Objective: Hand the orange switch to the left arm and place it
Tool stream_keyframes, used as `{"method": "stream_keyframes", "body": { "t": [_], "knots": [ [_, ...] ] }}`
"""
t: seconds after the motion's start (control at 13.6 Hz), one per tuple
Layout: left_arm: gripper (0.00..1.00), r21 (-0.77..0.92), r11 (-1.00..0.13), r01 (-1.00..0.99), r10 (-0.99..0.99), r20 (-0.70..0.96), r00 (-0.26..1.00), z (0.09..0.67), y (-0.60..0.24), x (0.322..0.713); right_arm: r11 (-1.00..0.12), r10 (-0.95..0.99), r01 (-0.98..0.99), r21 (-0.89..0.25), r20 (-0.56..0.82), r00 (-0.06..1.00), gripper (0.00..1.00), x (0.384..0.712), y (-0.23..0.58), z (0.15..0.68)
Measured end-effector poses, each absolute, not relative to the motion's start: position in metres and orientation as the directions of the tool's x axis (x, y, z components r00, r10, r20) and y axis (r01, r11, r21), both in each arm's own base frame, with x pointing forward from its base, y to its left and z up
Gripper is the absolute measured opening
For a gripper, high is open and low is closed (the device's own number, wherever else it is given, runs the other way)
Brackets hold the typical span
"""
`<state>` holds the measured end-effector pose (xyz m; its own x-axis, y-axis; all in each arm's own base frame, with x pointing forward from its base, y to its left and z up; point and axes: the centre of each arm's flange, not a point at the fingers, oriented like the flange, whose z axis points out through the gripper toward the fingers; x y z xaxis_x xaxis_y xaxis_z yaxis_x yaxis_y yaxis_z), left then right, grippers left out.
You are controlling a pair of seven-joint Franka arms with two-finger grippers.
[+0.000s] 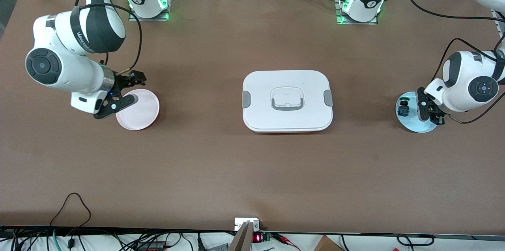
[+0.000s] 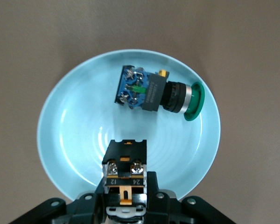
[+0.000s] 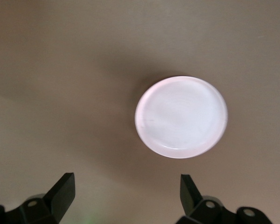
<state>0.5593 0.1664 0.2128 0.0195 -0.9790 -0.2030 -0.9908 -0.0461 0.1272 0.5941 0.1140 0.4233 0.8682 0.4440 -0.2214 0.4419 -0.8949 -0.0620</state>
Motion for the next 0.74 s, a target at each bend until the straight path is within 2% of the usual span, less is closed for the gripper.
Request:
{"method": "stream_keyframes", "body": {
  "t": [0.15, 0.37, 0.74],
  "knots": [
    [0.34, 0.093, -0.047, -0.995, -0.983, -0.182, 0.03, 0.201, 0.172, 0.555, -0.91, 0.408, 0.413, -0.021, -0.209, 0.889, 1.0, 0.6, 0.098, 0.438],
    [0.34, 0.065, -0.052, -0.997, -0.986, -0.159, 0.041, 0.187, 0.177, 0.548, -0.97, 0.231, 0.241, 0.025, -0.206, 0.951, 1.0, 0.605, 0.078, 0.452],
    [0.34, 0.043, -0.05, -0.998, -0.989, -0.144, 0.043, 0.179, 0.177, 0.548, -0.993, 0.099, 0.108, 0.04, -0.188, 0.977, 1.0, 0.61, 0.033, 0.486]
  ]
}}
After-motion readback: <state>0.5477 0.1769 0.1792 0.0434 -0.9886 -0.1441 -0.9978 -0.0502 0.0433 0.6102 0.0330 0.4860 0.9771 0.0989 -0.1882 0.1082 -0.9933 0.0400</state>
